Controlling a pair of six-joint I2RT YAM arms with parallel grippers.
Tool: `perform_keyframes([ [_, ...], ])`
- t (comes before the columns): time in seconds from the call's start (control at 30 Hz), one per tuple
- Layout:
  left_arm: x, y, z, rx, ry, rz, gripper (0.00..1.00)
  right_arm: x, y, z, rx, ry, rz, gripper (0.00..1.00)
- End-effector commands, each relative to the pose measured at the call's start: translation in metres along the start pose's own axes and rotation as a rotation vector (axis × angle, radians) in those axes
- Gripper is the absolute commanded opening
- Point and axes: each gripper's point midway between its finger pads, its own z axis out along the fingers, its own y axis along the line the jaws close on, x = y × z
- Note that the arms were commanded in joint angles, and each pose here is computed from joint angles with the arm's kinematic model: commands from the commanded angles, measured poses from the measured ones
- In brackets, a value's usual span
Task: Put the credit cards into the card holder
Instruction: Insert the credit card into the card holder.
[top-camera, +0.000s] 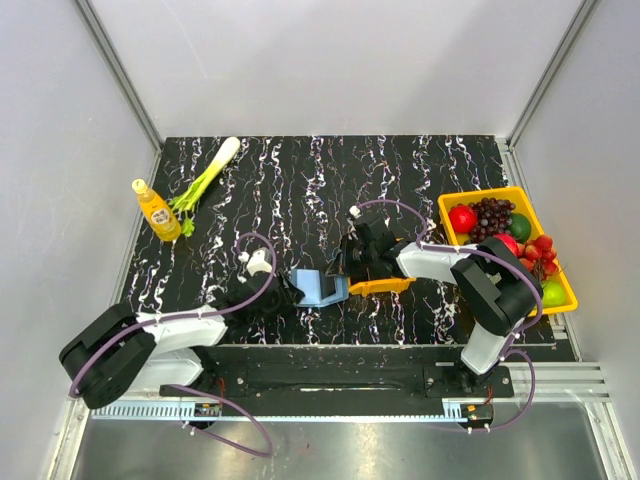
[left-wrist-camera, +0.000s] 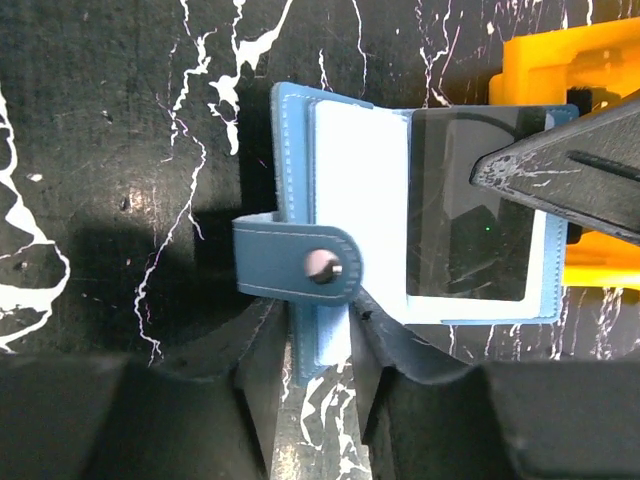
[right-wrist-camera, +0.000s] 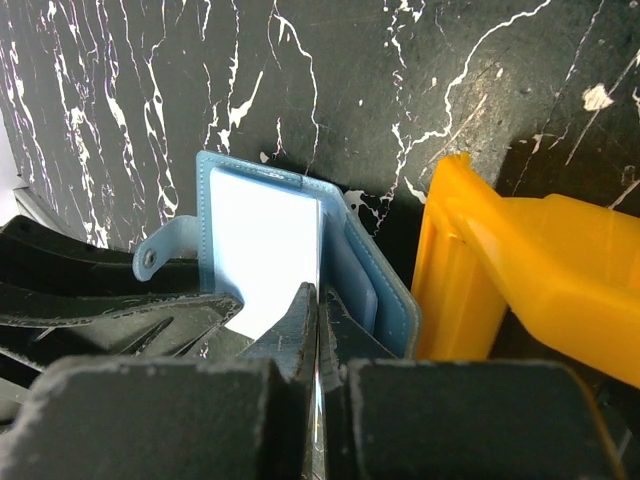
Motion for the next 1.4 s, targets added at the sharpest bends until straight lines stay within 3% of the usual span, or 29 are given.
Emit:
perform_keyframes([
  [0.0,-0.014,-0.028,0.004,0.078,-0.030,-0.010,0.24,-0.010,0.017,0.001,-0.046,-0.029,-0.034,0.00],
  [0.13,-0.010,-0.006,0.009,-0.054,-0.011,-0.009,0.06,-0.011,0.021,0.000,-0.073,-0.037,-0.013,0.00],
  [0.23,-0.004,0.008,0.011,-0.119,0.012,-0.005,0.02,-0.011,0.023,-0.001,-0.096,-0.058,0.007,0.00],
  [0.8,0.003,0.024,0.007,-0.158,0.015,-0.036,0.06,-0.011,-0.016,-0.011,-0.008,-0.115,0.076,0.00],
  [1.0,0.004,0.019,0.009,-0.136,0.023,-0.026,0.07,-0.005,-0.005,-0.001,-0.117,-0.058,0.065,0.00],
  [1.37,0.005,0.019,0.010,-0.144,0.025,-0.027,0.09,0.007,-0.018,0.004,-0.085,-0.019,0.087,0.00],
])
